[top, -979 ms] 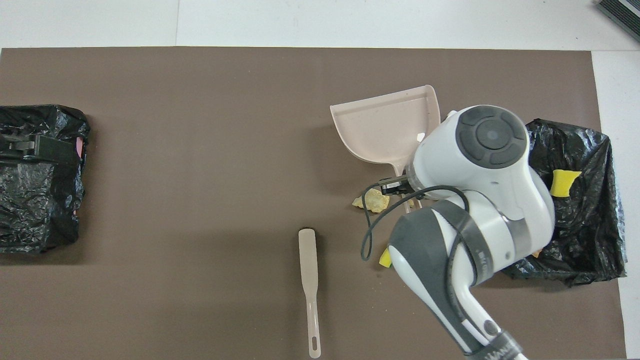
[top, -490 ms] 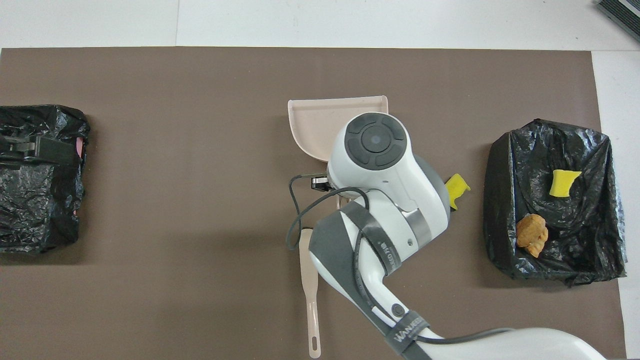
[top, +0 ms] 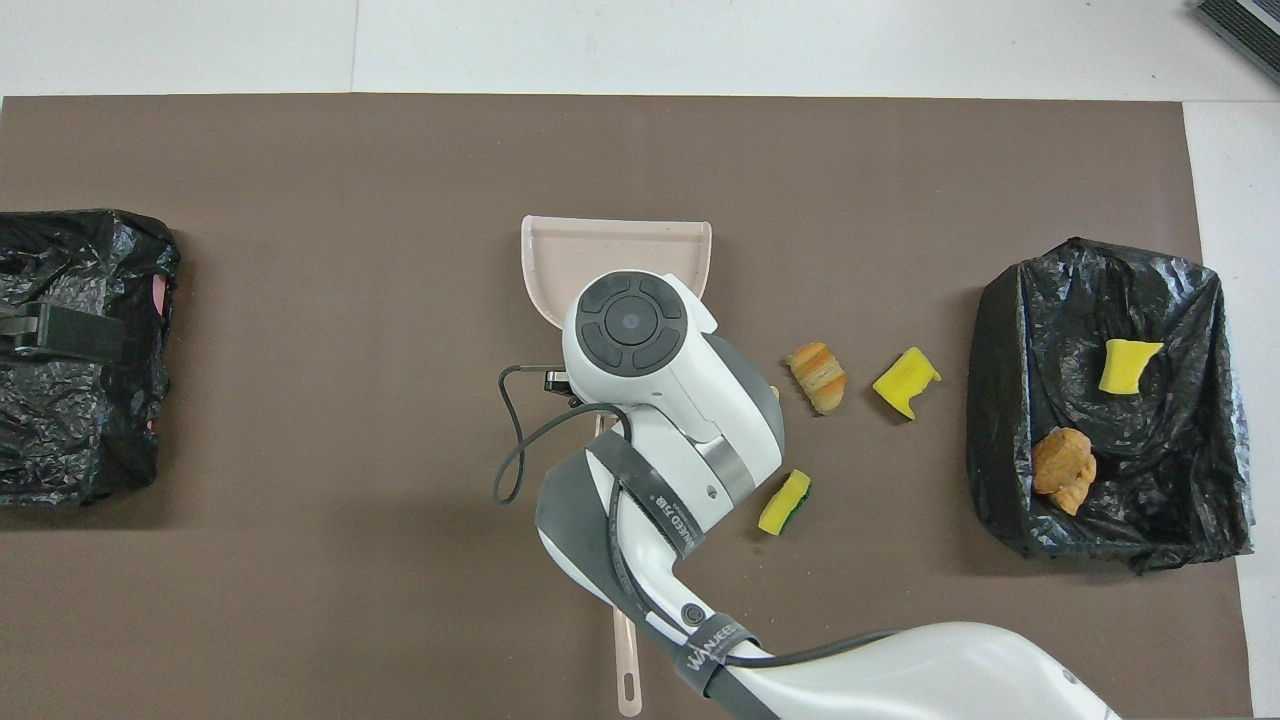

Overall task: Sweep and dump trash in bin
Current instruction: 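Set the dustpan down and withdraw the right gripper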

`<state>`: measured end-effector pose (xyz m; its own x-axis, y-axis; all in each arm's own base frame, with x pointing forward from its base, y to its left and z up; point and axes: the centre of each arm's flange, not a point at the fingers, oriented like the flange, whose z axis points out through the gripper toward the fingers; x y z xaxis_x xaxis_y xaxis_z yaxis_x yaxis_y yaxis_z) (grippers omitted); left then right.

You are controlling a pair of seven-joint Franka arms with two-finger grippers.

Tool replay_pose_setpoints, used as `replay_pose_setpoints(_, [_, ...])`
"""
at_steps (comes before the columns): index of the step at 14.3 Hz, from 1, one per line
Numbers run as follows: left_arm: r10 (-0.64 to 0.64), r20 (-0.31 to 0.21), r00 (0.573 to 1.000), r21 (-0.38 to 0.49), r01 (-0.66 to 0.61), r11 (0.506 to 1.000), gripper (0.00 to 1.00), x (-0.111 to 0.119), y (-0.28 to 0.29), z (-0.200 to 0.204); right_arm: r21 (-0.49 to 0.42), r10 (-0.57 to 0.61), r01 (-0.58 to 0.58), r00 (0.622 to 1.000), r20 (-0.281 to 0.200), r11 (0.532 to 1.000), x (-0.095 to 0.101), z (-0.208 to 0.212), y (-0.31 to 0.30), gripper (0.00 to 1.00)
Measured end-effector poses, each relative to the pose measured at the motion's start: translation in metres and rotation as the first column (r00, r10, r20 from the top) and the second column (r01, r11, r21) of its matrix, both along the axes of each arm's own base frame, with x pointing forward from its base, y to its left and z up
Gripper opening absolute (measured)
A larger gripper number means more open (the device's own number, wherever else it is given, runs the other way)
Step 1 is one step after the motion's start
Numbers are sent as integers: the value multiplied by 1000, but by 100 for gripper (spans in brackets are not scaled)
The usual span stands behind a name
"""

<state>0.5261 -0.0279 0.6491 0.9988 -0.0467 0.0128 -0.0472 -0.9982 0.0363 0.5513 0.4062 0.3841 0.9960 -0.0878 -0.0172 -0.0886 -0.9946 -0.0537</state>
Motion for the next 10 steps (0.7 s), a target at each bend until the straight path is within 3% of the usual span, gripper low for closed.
replay_pose_setpoints(9, [3,0,1000,0,-3,1000,100,0,2,0,0,27,-27,999,-16,1000,18,-22,-3,31])
replay_pose_setpoints(10, [6,0,1000,0,-6,1000,100,0,3,0,1,30,-30,999,-15,1000,17,-21,-1,37])
